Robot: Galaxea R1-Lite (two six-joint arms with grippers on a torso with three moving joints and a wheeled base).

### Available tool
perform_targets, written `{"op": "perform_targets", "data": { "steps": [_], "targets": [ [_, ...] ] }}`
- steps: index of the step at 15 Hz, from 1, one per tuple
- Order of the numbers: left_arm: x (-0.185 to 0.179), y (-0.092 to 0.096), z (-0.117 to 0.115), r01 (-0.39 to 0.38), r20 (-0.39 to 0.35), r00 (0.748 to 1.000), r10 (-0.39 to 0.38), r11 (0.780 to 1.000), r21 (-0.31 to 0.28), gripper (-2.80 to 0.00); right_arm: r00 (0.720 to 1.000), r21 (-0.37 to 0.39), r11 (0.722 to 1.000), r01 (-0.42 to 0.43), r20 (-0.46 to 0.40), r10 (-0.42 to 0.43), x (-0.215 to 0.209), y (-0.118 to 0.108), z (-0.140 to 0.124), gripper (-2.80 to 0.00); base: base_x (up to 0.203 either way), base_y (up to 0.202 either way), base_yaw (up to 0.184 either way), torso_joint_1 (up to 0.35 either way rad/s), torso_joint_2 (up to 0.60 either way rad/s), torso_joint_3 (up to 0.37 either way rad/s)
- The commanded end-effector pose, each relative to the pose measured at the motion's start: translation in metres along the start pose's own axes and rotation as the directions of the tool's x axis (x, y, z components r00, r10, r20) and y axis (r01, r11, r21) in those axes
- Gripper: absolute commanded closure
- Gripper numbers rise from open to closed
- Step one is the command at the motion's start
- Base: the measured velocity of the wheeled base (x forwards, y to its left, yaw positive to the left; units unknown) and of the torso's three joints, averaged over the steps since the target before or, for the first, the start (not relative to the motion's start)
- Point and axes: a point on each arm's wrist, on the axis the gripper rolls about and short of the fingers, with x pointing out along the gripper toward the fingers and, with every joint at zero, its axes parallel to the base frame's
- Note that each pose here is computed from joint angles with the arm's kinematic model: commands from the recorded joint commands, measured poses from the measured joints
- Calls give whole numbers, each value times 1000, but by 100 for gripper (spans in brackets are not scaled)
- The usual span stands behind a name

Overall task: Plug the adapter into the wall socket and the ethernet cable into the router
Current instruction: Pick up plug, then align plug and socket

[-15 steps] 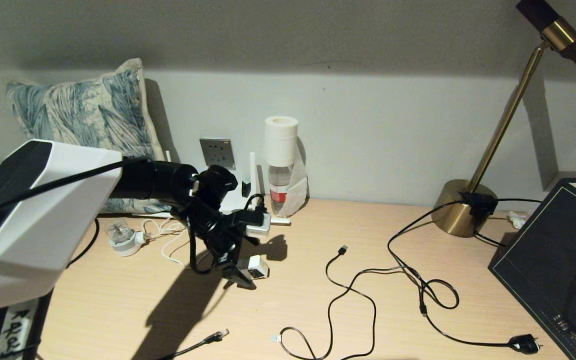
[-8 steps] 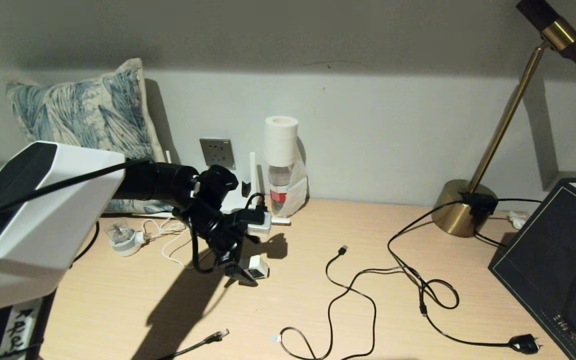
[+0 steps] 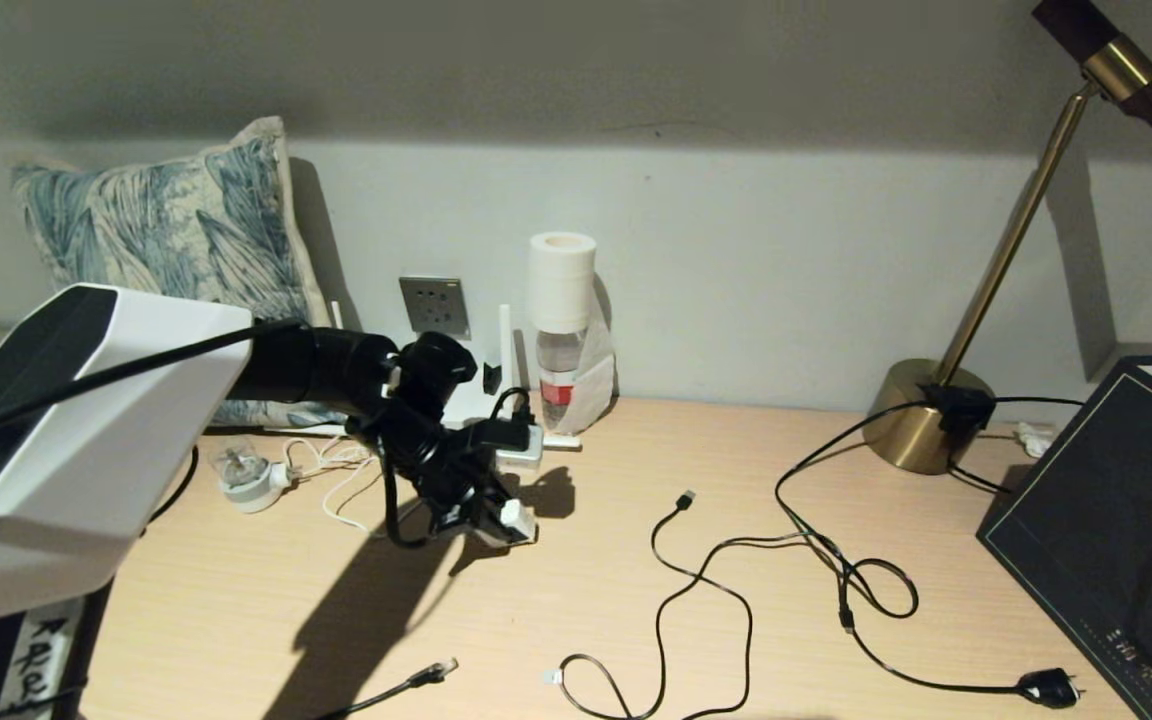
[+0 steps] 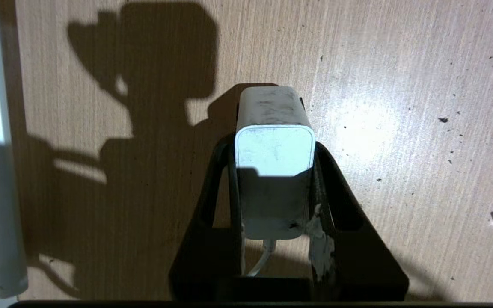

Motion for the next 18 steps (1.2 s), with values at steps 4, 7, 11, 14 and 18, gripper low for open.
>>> {"op": "perform_targets", "data": {
  "steps": [4, 7, 11, 14, 18],
  "targets": [
    [-42, 0, 13, -115, 106, 988, 114, 993, 4, 0, 1000, -1, 1000, -1, -2, 1, 0, 0, 0, 0, 0, 0, 0, 0, 0, 0],
    [-126, -25, 42, -224, 205, 946, 250, 964, -142, 0, 1000, -1, 1000, 0, -2, 0, 0, 0, 0, 0, 0, 0, 0, 0, 0, 0],
    [-251, -74, 48, -406, 350, 800, 487, 869, -283, 0, 1000, -1, 1000, -1, -2, 1, 0, 0, 0, 0, 0, 0, 0, 0, 0, 0],
    [-316, -116, 42, -500, 322, 661, 678, 718, -485, 0, 1000, -1, 1000, -1, -2, 1, 0, 0, 0, 0, 0, 0, 0, 0, 0, 0],
    [-340, -155, 45, -49, 337, 574, 746, 442, -896, 0, 1000, -1, 1000, -1, -2, 1, 0, 0, 0, 0, 0, 0, 0, 0, 0, 0]
  ]
}}
